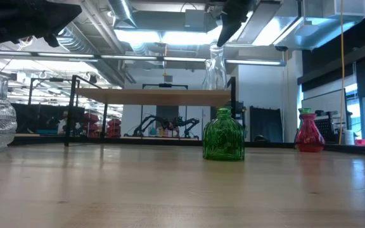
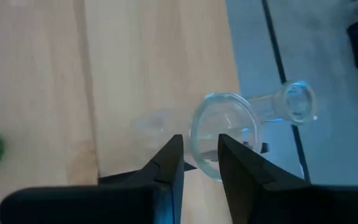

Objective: Sort vases onto shelf
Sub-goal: Put the transparent vase aligned with the other transparent vase on the shelf

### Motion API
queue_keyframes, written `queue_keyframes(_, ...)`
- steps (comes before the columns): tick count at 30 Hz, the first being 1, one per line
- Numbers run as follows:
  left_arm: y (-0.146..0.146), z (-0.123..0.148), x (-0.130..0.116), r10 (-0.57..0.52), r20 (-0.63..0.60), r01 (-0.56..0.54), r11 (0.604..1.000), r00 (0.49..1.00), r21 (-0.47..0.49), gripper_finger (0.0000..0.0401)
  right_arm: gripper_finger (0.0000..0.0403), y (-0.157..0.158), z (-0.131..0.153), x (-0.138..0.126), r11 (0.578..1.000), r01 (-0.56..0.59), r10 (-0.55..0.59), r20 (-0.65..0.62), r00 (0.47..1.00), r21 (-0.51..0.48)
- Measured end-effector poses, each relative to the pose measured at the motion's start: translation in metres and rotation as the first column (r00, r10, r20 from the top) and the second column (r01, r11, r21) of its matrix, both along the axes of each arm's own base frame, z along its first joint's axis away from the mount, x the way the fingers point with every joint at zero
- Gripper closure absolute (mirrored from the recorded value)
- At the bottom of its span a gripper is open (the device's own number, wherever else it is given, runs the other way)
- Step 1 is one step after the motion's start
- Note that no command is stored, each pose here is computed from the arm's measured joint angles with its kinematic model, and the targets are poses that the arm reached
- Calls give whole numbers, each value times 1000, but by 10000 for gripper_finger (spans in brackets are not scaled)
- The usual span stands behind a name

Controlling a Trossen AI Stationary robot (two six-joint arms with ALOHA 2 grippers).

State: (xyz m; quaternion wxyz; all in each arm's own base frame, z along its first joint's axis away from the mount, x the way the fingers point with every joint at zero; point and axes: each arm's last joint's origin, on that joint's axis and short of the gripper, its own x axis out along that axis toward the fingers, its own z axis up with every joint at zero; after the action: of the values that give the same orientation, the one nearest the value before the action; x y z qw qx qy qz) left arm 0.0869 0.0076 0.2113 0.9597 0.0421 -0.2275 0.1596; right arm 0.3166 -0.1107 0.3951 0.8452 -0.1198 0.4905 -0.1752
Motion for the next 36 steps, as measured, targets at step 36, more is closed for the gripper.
queue_keyframes(36,0,0,0,-5,0,5,1000,1000,0,401,219,-6,-2,13,994,-2,5,27,1000,-109)
